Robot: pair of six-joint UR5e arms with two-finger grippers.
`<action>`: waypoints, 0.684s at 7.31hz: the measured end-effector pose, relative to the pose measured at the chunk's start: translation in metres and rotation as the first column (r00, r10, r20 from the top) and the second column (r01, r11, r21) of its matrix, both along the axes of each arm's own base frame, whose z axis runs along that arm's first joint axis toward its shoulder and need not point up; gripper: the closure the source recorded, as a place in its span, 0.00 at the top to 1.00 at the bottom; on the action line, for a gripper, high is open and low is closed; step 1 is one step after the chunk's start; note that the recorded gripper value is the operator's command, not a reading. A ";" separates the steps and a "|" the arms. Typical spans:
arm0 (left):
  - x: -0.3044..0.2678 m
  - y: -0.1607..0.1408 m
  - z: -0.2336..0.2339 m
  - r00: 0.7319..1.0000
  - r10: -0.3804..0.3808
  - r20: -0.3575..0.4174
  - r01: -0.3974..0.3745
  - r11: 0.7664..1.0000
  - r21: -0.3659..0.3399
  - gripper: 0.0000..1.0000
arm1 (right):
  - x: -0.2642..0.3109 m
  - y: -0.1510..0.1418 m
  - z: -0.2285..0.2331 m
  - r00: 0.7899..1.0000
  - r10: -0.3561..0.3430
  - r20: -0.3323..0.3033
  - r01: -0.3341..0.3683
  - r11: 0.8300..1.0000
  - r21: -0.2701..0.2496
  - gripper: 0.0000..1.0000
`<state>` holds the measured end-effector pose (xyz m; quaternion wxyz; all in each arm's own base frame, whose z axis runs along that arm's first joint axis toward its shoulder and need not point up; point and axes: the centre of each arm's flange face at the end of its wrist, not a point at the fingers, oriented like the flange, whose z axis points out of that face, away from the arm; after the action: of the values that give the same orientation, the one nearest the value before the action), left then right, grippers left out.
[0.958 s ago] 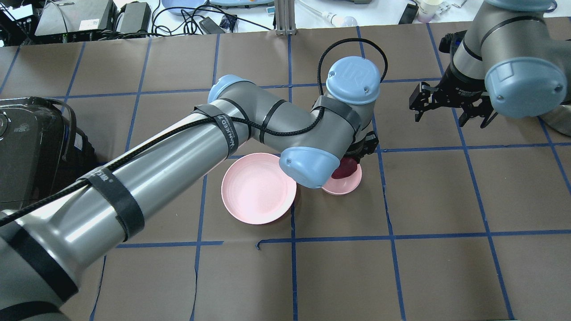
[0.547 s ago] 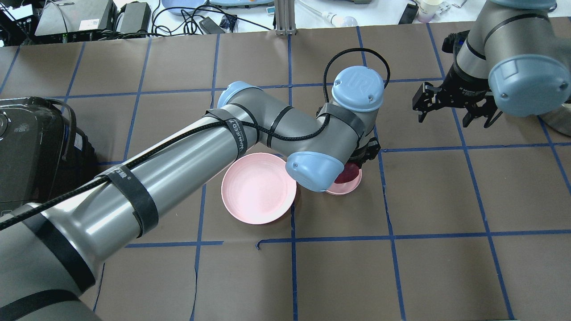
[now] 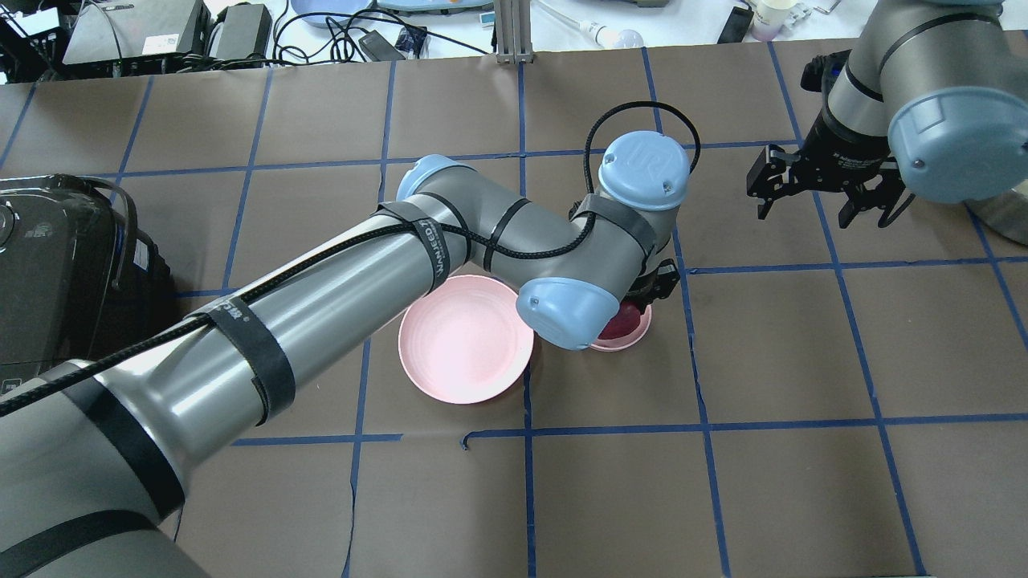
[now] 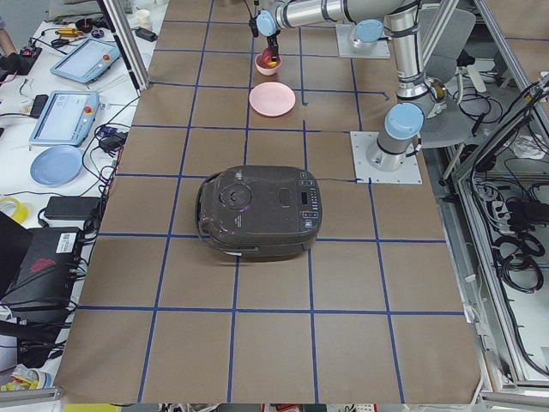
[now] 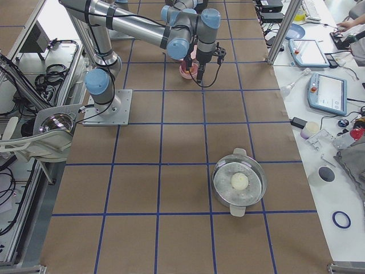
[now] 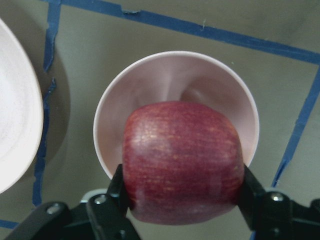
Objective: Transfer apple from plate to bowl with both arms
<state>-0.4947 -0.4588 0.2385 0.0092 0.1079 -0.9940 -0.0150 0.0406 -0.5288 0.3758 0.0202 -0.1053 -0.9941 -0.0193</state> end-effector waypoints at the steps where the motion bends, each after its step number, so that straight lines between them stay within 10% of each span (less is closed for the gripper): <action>1: 0.000 0.000 -0.004 1.000 -0.012 0.004 0.012 1.000 0.003 0.83 | 0.000 -0.001 0.005 1.000 0.000 -0.003 -0.001 1.000 -0.007 1.00; 5: 0.006 -0.006 0.007 0.996 -0.093 -0.001 0.093 0.996 -0.016 0.88 | -0.001 -0.007 0.025 1.000 0.001 -0.011 -0.001 1.000 -0.022 1.00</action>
<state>-0.4891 -0.4649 0.2456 0.0100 0.0613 -0.9980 -0.0074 0.0391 -0.5357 0.4013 0.0248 -0.1051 -0.9941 -0.0078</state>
